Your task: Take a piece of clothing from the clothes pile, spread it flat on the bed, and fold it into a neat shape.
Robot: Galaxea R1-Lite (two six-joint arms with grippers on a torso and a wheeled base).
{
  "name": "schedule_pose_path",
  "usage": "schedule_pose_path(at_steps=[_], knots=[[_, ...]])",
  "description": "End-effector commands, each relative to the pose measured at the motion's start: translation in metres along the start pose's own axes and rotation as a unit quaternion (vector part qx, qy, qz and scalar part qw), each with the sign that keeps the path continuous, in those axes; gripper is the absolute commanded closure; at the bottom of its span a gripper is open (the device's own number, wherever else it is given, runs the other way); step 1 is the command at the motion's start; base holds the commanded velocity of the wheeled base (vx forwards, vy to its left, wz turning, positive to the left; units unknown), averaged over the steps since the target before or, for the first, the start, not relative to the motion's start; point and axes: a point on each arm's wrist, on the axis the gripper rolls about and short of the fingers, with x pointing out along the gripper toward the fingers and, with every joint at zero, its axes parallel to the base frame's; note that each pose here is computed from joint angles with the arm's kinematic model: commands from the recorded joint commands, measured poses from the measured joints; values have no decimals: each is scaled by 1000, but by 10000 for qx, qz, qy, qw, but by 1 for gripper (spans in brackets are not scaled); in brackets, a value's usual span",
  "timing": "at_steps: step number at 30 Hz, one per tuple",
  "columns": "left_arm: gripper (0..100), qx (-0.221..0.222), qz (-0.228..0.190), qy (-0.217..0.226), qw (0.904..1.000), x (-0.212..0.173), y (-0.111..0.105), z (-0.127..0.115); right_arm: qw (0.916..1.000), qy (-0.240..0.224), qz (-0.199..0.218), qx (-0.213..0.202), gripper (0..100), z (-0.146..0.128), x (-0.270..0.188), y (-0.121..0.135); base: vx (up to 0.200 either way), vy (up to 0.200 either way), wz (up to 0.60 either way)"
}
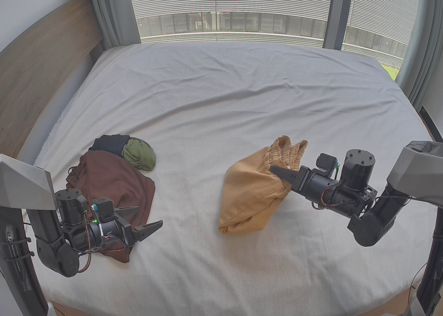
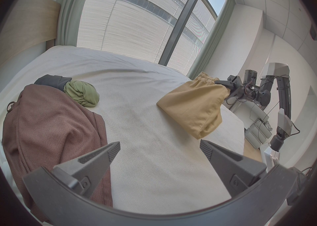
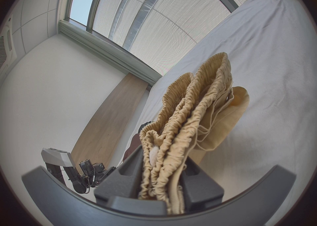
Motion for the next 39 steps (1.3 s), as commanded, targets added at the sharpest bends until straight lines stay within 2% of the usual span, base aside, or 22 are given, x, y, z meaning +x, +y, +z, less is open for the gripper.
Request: schedule_pose_path(at_steps=[1,15,33,39], knots=[[0,0,-1,-2,10000,0,0,0,9997,-143,166,-82,100,19,16,12,0,0,0],[0,-4,-1,4,10000,1,0,-1,9993,-198,276,-136,100,57,54,30,0,0,0],[0,-10,-1,23,10000,0,0,-1,9998,-101,159,-93,100,63,88,17,0,0,0],[0,-17,20,17,10000,-2,0,-1,9998,-21,150,-88,100,65,116,12,0,0,0]])
